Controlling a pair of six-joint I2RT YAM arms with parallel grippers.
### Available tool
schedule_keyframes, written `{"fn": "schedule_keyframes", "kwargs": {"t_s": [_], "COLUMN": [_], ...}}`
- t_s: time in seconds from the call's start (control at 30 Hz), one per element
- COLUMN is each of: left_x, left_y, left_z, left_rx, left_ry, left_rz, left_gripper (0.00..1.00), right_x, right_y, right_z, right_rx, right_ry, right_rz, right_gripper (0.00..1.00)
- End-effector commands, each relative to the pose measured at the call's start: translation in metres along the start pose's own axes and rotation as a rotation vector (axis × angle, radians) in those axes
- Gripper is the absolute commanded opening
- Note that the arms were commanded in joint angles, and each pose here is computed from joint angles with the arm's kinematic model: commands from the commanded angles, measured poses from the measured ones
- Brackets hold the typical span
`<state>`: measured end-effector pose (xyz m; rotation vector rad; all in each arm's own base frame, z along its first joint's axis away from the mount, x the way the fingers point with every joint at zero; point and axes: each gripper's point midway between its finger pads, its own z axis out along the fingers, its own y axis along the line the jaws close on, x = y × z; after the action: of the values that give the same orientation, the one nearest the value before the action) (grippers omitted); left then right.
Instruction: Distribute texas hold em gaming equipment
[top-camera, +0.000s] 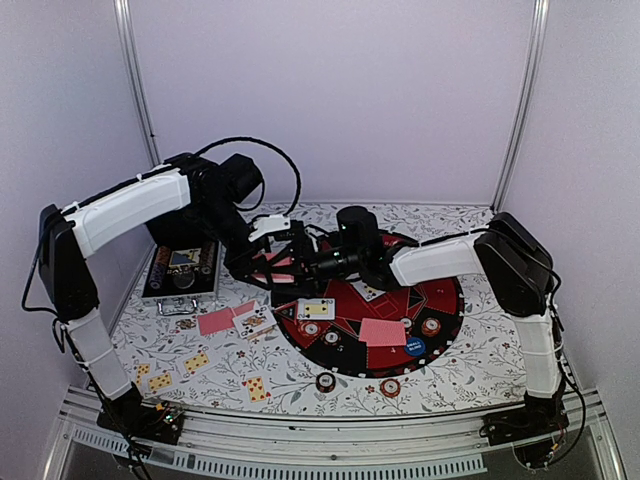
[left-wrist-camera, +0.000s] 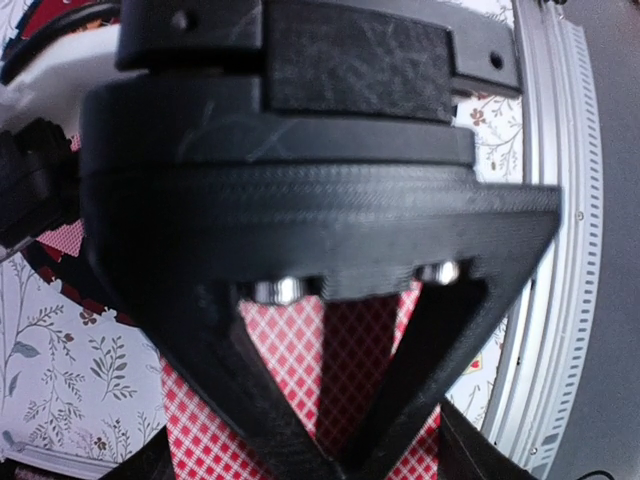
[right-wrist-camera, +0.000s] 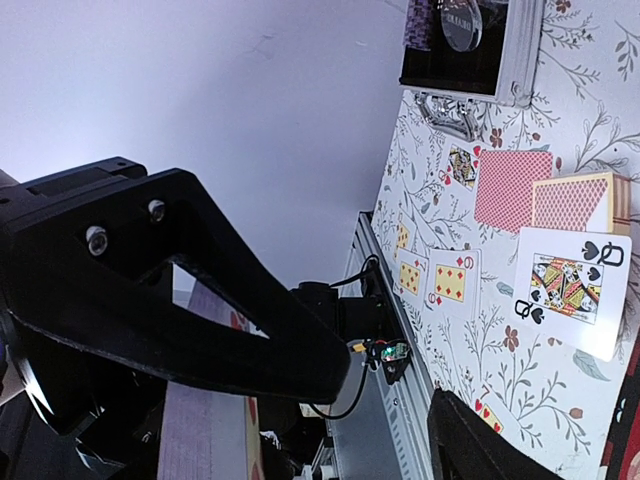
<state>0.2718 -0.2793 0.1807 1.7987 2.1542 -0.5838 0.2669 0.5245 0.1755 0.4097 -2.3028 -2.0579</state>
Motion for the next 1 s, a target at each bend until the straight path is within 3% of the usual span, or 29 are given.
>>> {"fn": "schedule_keyframes", "kwargs": {"t_s": [0.0,0.23,0.97], "left_x": [-0.011,-0.013,-0.009], "left_y": [0.0,-0.001,-0.001], "left_z": [-0.01,-0.014,-0.012], "left_rx": [-0.002,-0.007,-0.005], "left_ry": [-0.052,-0.062,-0.054], "left_rz": [0.017,0.028,0.025], "left_gripper": [0.23,0.23,0.22], "right_x": [-0.003,-0.009,-0.016], "right_y": [-0.01,-0.025,-0.014], "right_z": [0.0,-0.026,-0.072], "right_rx": [-0.011,0.017,0.028], "right_ry": [-0.007,-0.071,-0.165], "right_rz": [0.037,0.073,0.062], "right_gripper": [0.7,0.6,0.3]}}
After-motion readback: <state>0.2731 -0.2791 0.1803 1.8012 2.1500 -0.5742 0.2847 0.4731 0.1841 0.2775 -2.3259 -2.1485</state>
